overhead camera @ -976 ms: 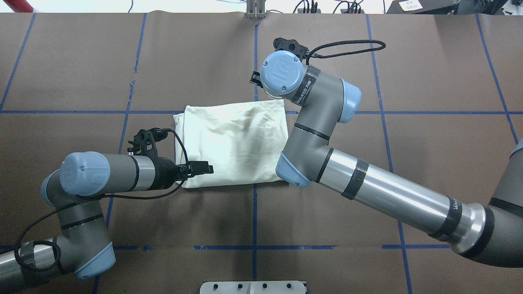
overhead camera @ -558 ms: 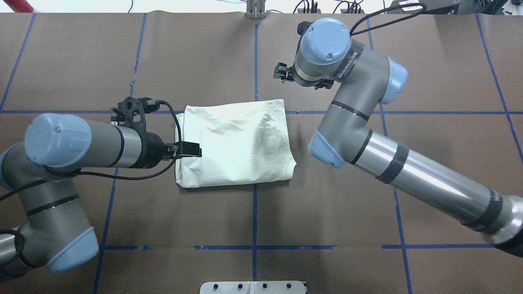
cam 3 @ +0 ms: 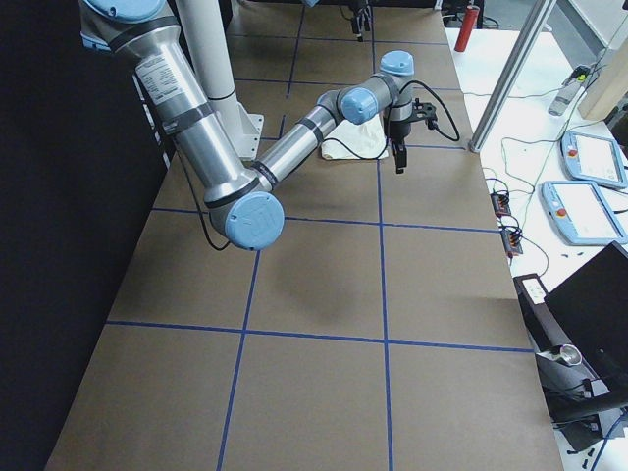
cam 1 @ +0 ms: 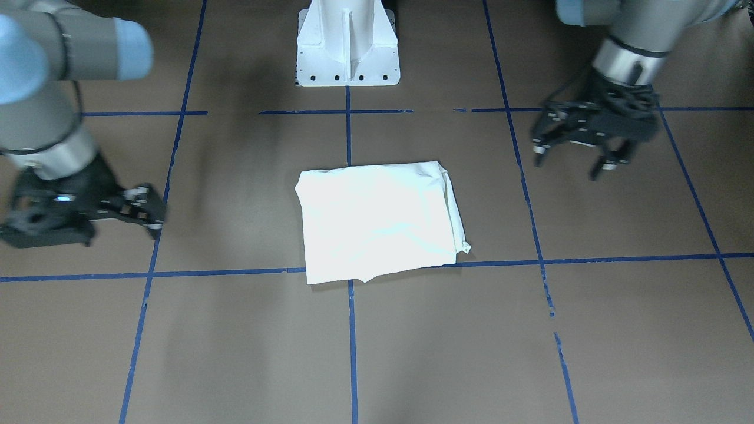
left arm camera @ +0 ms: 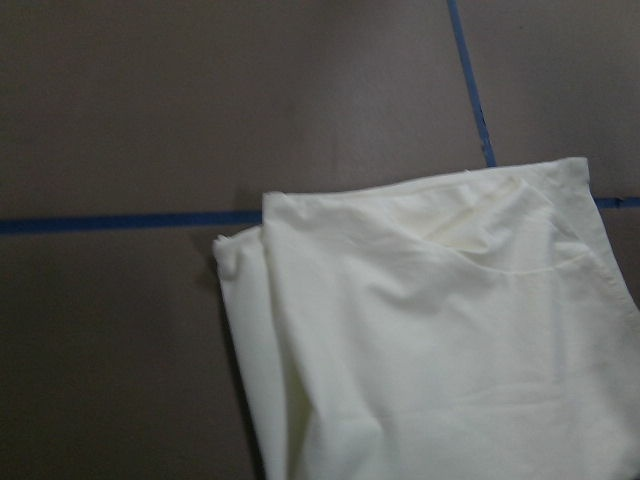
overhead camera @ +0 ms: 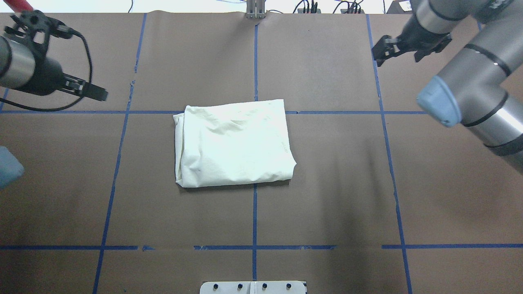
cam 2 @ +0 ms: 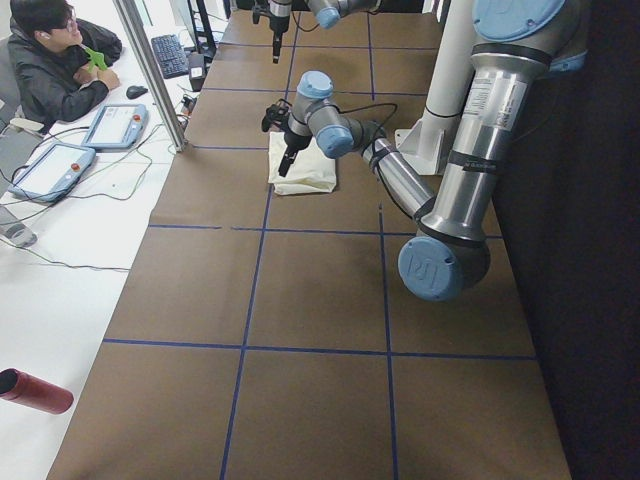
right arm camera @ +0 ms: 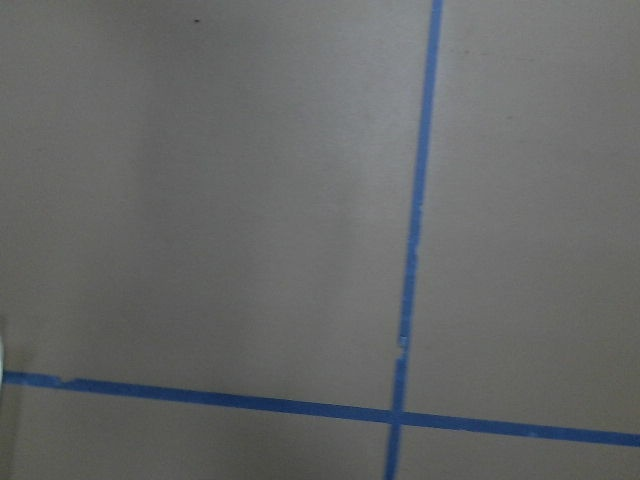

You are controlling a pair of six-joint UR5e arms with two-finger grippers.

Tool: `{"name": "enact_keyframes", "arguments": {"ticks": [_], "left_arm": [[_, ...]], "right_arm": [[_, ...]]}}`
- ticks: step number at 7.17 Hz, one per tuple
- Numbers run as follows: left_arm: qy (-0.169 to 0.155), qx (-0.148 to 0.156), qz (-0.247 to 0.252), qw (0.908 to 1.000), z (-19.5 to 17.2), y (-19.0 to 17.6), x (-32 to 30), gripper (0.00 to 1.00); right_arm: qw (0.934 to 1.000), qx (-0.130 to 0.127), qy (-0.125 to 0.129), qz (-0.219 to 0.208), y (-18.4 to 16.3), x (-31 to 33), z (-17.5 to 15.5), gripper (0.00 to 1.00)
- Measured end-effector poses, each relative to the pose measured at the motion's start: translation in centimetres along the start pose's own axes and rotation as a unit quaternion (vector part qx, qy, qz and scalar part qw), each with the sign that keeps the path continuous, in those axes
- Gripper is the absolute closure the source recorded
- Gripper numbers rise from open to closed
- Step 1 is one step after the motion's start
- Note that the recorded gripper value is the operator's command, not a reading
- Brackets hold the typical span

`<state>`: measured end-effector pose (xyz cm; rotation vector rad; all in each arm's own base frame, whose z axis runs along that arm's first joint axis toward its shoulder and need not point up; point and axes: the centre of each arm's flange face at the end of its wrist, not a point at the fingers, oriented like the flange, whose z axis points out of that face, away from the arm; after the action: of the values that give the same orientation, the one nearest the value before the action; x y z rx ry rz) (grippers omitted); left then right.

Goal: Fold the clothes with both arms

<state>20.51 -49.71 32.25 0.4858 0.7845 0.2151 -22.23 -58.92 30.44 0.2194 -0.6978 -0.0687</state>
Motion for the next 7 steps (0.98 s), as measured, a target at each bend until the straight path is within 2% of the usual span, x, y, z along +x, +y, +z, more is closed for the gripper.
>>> {"name": "enact_keyframes", "arguments": {"ticks": [2,3,4,5,7], "left_arm": [[-0.039,-0.025,0.088,0.9950,-1.5,-0.1,-15.2,0.00],[-0.055,-0.044,0.121,0.9902,-2.0,0.8,-23.6,0.00],[-0.067,-0.059,0.134,0.9870,-2.8,2.3,-30.4,0.00],[-0.065,-0.072,0.119,0.9881,-3.2,4.3,-35.2,0.00],[-0.007,-0.111,0.049,0.9927,-0.1,9.5,-41.2,0.00]], "right_arm": [[0.9978,-0.028,-0.001,-0.060,2.1,14.6,-1.4,0.00],[0.9971,-0.039,-0.001,-0.066,4.2,21.0,-1.5,0.00],[0.9975,-0.053,-0.001,-0.047,7.4,26.9,-1.0,0.00],[0.9972,-0.073,0.003,-0.012,11.6,32.0,0.3,0.00],[0.9910,-0.121,0.005,0.055,18.2,38.9,4.2,0.00]]}}
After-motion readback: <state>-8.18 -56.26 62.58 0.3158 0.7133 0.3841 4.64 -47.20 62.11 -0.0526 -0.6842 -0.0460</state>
